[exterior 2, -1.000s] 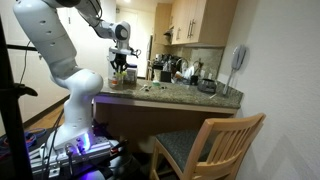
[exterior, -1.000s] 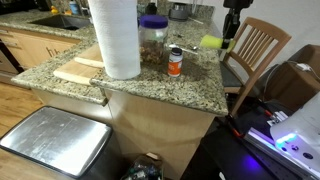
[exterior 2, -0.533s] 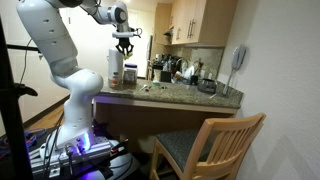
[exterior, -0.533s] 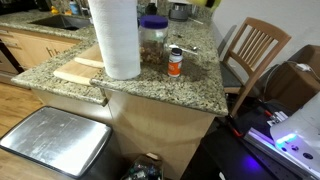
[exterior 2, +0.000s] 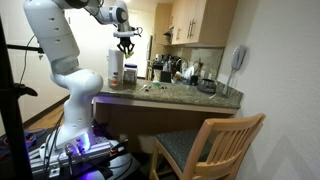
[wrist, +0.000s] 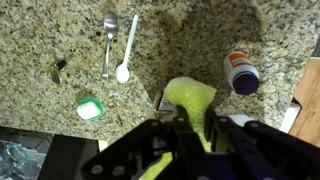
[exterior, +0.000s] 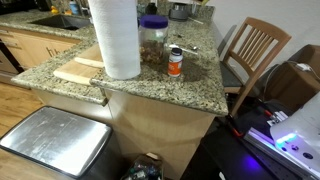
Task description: Replace the spoon on the jar with the sponge
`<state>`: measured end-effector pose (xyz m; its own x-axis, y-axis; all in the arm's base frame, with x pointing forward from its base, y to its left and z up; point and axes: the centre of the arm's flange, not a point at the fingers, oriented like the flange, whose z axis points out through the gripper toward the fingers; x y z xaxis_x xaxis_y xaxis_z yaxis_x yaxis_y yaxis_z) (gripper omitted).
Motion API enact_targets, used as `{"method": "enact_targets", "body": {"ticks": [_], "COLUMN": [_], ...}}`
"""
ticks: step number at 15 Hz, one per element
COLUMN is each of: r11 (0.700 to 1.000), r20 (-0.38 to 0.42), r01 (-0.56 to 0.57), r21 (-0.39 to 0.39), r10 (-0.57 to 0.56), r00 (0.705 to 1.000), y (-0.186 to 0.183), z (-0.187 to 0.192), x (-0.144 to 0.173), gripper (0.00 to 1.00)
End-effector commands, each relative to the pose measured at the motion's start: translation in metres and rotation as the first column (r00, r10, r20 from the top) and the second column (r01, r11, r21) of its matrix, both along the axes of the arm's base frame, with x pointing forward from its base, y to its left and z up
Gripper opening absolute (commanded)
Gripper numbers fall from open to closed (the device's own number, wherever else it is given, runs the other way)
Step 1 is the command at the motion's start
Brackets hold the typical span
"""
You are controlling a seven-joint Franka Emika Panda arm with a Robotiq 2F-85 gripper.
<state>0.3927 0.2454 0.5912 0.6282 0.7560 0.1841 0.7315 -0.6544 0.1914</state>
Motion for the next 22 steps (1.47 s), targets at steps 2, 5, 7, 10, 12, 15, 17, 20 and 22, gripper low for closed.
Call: {"method": "enact_targets", "body": {"ticks": [2,5,7,10,12,15,17,20,22], "r11": [0.999,0.996,0.992,0.985,0.988,0.991,0.993,0.995,0.995], "r20": [-0.034,-0.046,-0.06,-0.063,-0.047,-0.051,-0.054,-0.068,-0.099], "r01": [0.028,0.037,0.046,0.055,0.045,0.058,0.063,0.072,0.094], "r21": [0.046,0.084,0.118,0.161,0.148,0.121,0.104,0.067,0.033], "r10": [-0.026,-0.033,-0.039,-0.045,-0.038,-0.052,-0.058,-0.068,-0.09], "r00": [0.999,0.998,0.997,0.997,0.998,0.997,0.997,0.995,0.991], "y": [0.024,0.045,0.06,0.079,0.07,0.071,0.075,0.08,0.079], "z": [-0.03,-0.037,-0.034,-0.021,-0.031,-0.038,-0.039,-0.044,-0.051], "x": [0.054,0.086,0.106,0.119,0.106,0.114,0.123,0.128,0.131], "gripper": [0.05,0.05,0.05,0.05,0.19,0.05,0.05,0.05,0.05]}}
